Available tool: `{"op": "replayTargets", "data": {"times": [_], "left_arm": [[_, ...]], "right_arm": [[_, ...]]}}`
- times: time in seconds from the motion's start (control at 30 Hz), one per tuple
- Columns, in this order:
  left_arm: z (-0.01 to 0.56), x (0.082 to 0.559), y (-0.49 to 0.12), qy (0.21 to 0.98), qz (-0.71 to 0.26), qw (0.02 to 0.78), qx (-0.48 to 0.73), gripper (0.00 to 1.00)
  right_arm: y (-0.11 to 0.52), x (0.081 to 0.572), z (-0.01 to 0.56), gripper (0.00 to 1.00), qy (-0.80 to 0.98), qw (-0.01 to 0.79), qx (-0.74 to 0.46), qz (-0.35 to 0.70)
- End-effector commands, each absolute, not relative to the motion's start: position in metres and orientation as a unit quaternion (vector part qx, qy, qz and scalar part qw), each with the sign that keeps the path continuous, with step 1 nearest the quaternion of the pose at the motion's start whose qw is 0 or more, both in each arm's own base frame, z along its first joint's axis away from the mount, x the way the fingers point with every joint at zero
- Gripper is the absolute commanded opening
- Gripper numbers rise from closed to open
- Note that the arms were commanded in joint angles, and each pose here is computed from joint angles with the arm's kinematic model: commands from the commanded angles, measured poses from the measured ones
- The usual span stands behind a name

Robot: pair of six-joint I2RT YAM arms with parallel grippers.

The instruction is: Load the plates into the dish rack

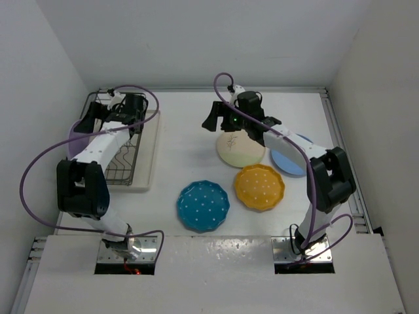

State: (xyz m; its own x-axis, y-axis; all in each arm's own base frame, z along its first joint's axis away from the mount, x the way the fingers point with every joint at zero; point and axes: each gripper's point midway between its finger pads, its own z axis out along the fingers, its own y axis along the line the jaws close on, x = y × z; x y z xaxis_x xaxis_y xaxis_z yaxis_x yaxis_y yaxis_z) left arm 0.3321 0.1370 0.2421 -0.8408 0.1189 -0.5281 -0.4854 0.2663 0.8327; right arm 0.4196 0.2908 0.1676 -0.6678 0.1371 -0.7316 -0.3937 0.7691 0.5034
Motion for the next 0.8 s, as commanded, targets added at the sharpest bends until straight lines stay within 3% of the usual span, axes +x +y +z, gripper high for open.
{"op": "replayTargets", "data": {"times": [0.0,0.5,0.77], "left_arm": [[0.277,0.332,0.139,0.751,0.567,0.303,-0.151,1.00],[0.283,0.322,0.163,0.759,0.574,0.271,-0.145,1.00],[0.324,0.341,0.133,0.758,0.546,0.335,-0.125,1.00]], "right_arm": [[0.291,0.421,0.199,0.92,0.827,0.437,-0.083,0.343],[0.285,0.418,0.205,0.92,0.820,0.447,-0.086,0.347],[0.277,0.420,0.211,0.94,0.818,0.448,-0.071,0.353]]}}
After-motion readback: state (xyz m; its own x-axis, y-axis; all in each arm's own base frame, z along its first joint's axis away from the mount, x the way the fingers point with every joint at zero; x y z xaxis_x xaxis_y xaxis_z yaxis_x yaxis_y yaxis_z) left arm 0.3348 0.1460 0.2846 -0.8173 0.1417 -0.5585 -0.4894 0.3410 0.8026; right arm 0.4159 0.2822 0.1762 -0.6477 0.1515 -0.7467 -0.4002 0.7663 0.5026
